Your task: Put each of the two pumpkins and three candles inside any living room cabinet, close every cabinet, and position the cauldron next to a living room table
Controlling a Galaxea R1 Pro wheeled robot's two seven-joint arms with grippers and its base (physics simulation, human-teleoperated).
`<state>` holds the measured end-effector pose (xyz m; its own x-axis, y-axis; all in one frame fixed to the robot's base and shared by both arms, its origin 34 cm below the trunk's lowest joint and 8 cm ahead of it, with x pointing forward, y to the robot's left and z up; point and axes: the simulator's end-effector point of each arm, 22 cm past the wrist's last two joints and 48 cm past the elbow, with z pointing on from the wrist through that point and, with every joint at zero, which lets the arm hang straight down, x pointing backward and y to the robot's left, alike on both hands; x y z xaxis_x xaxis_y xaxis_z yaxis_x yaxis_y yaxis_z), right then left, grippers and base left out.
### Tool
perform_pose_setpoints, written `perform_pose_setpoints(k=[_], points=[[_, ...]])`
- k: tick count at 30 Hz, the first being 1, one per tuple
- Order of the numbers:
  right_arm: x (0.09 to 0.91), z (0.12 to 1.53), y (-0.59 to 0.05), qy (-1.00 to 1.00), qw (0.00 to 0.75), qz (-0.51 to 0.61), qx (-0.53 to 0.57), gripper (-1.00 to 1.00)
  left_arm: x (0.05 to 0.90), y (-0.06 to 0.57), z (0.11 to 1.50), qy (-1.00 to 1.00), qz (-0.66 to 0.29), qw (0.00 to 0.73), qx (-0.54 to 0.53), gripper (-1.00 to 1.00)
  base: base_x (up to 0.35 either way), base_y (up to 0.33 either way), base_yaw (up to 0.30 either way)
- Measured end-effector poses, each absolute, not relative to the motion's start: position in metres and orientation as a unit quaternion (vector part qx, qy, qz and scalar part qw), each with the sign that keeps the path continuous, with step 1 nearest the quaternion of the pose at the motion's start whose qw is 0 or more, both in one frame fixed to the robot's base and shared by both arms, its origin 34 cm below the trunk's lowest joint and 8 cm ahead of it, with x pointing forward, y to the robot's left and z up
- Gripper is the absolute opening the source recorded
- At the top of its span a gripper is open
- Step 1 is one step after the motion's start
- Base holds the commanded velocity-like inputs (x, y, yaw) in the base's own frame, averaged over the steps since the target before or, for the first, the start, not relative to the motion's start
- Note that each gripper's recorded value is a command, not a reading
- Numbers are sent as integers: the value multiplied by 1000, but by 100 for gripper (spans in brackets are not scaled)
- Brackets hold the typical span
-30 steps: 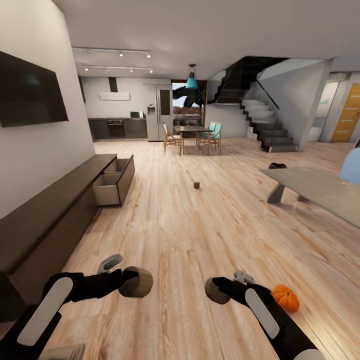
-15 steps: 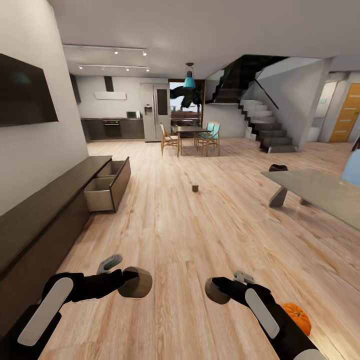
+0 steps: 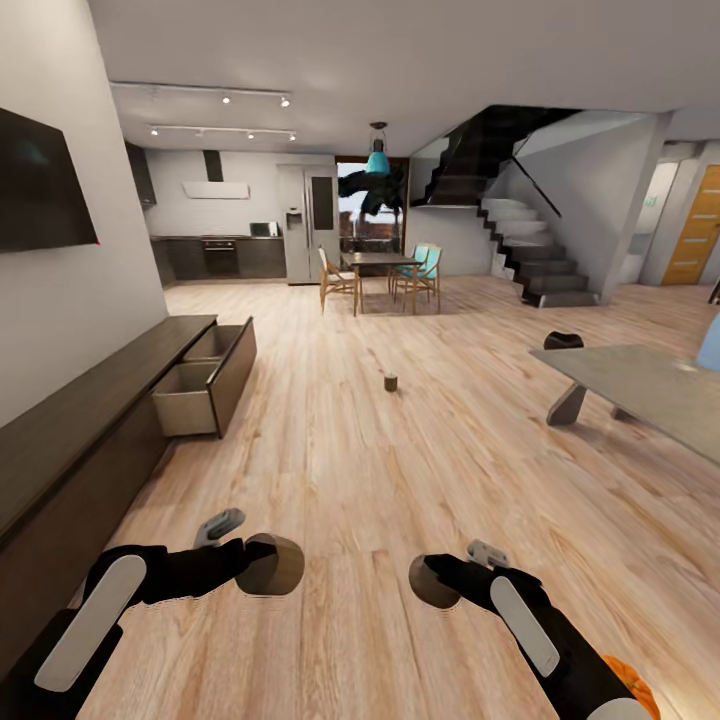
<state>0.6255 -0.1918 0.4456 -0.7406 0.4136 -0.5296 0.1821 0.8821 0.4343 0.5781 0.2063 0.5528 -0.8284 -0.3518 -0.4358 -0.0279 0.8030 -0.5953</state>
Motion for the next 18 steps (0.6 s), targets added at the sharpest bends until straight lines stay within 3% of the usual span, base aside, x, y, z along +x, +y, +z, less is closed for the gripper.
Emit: perform_pose_setpoints(k=[8, 18], points=[[623, 440, -191, 917, 314, 181, 165, -100, 578, 206, 549, 910, -296, 270, -106, -100, 331, 0, 9], [621, 431, -193, 920, 306, 178, 168, -100, 578, 206, 542, 912, -296, 263, -108, -100, 331, 0, 87]])
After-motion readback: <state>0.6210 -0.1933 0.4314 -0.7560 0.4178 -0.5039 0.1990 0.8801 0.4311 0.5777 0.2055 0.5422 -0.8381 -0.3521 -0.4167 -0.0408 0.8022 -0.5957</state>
